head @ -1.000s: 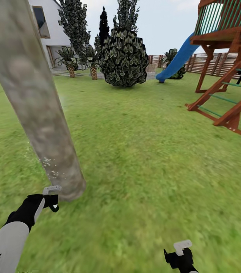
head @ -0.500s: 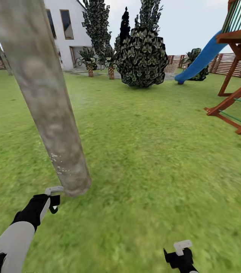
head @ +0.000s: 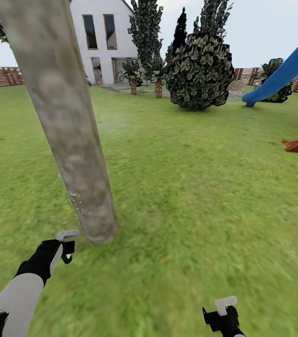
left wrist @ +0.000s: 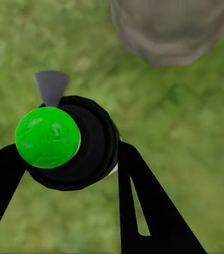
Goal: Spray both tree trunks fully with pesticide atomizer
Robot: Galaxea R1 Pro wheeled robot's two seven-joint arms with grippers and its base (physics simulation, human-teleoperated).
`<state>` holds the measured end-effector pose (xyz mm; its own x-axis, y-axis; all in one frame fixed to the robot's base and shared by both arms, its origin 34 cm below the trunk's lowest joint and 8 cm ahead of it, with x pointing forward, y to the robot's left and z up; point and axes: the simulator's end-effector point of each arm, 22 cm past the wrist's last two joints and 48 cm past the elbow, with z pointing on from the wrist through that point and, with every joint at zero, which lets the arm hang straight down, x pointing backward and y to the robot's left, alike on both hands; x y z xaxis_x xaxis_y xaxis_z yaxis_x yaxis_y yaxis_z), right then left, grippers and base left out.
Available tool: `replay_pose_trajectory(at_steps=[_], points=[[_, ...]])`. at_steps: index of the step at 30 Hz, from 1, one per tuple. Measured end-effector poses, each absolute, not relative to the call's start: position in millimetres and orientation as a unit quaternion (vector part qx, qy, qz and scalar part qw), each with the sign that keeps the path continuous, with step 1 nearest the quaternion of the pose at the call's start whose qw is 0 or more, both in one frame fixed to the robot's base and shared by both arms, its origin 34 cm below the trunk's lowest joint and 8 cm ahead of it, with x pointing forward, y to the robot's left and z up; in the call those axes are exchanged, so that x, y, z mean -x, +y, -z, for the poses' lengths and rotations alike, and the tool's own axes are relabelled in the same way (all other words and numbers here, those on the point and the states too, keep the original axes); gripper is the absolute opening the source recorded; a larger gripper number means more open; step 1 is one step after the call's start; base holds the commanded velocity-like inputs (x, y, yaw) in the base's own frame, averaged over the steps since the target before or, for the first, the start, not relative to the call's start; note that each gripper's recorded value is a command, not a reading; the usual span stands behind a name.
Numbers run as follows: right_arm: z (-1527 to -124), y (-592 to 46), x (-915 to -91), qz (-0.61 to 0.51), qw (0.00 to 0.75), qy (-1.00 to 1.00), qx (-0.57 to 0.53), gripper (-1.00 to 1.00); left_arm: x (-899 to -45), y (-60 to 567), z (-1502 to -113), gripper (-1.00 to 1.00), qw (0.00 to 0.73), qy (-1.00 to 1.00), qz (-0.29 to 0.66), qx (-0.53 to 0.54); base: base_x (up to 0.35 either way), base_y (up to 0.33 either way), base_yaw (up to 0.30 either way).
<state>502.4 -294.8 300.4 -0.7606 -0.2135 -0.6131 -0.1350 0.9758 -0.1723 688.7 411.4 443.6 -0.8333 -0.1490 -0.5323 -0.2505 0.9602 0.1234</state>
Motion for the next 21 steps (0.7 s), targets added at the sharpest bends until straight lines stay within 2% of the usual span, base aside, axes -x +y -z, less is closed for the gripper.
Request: replay_pose_trajectory(at_steps=[7, 17, 21], points=[[-300.4, -294.8, -502.2, 0.059, 0.333, 0.936, 0.093, 1.00, -689.2, 406.9, -442.7, -1.00, 0.269, 0.953, -0.091, 0.104, 0.009, -0.272, 0.020], [-300.3, -294.8, -502.0, 0.059, 0.333, 0.936, 0.093, 1.00, -689.2, 406.8, -442.7, -1.00, 0.269, 0.953, -0.091, 0.105, 0.000, -0.274, 0.210], [-300.3, -294.8, -502.0, 0.059, 0.333, 0.936, 0.093, 1.00, -689.2, 406.8, -442.7, -1.00, 0.269, 0.953, -0.091, 0.104, 0.000, -0.276, 0.044]])
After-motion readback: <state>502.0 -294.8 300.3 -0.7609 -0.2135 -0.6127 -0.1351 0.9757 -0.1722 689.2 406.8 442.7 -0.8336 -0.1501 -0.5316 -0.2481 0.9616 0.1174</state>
